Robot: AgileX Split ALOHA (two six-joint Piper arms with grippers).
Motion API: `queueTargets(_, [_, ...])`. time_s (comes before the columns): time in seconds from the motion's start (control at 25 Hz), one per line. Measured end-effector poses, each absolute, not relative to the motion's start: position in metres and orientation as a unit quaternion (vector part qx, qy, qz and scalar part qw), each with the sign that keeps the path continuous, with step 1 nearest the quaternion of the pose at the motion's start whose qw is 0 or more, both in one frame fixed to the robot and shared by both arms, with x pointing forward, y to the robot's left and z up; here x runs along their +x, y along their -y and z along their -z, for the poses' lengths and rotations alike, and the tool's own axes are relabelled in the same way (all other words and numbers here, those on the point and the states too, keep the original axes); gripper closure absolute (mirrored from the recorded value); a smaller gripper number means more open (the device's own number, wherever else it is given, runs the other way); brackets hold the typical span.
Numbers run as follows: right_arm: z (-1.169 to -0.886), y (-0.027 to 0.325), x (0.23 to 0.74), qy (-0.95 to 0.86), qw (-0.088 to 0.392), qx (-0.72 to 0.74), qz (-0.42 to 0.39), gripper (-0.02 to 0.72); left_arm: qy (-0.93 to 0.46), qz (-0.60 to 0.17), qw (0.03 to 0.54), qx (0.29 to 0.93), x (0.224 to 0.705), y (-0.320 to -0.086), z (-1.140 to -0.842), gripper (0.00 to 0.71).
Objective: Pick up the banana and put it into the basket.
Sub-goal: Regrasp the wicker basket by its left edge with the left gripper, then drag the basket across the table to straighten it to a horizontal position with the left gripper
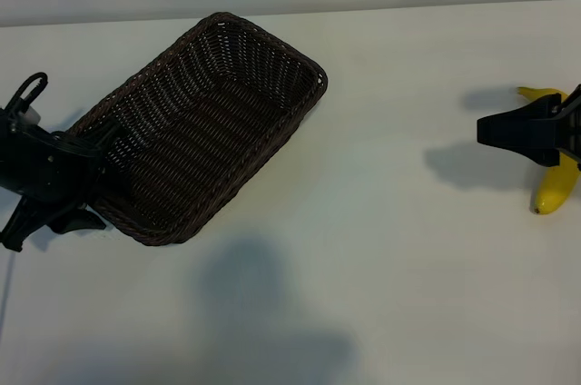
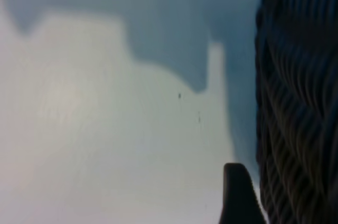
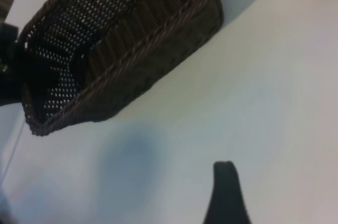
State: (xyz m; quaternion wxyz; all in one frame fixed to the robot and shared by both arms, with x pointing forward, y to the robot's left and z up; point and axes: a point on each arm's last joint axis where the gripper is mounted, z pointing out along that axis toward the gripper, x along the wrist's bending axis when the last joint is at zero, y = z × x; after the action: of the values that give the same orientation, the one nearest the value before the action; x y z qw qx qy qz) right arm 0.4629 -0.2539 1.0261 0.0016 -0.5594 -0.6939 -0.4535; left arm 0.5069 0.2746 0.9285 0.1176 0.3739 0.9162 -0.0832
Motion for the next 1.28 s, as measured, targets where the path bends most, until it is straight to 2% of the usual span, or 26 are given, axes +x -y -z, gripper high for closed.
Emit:
queueTargets(0.12, [-1.026,0.254,0.463,0.694,0.002,-0.559,0.454,0.182,-0.918,0.08,0.123,0.368,0.51,-0.275,-0.924,0.251])
queueTargets(0.2, [-1.026,0.254,0.463,0.694,0.002,-0.559,0.454,0.182,-0.919,0.078,0.126,0.367,0.511,-0.275,-0.924,0.291])
queueTargets(0.32, [-1.026,0.254,0.463,0.694,0.002,-0.559,0.454,0.182,-0.919,0.078,0.125,0.366,0.511,-0.275,-0.923,0.419])
queueTargets(0.4, [-1.026,0.254,0.463,0.694,0.002,-0.559,0.454,0.182,-0.919,0.078,0.126,0.365,0.511,-0.275,-0.923,0.533])
queueTargets(0.44, [-1.026,0.254,0.463,0.694,0.002,-0.559,0.454,0.182,-0.919,0.078,0.128,0.364,0.512,-0.275,-0.923,0.557])
queueTargets(1.0, [-1.026,0.254,0.463,0.694,0.002,-0.56,0.454,0.182,-0.915,0.092,0.139,0.367,0.512,-0.272,-0.924,0.555])
queueTargets(1.28, [-1.026,0.254,0.463,0.694,0.002,-0.56,0.454,0.182,-0.888,0.107,0.149,0.421,0.521,-0.267,-0.936,0.555])
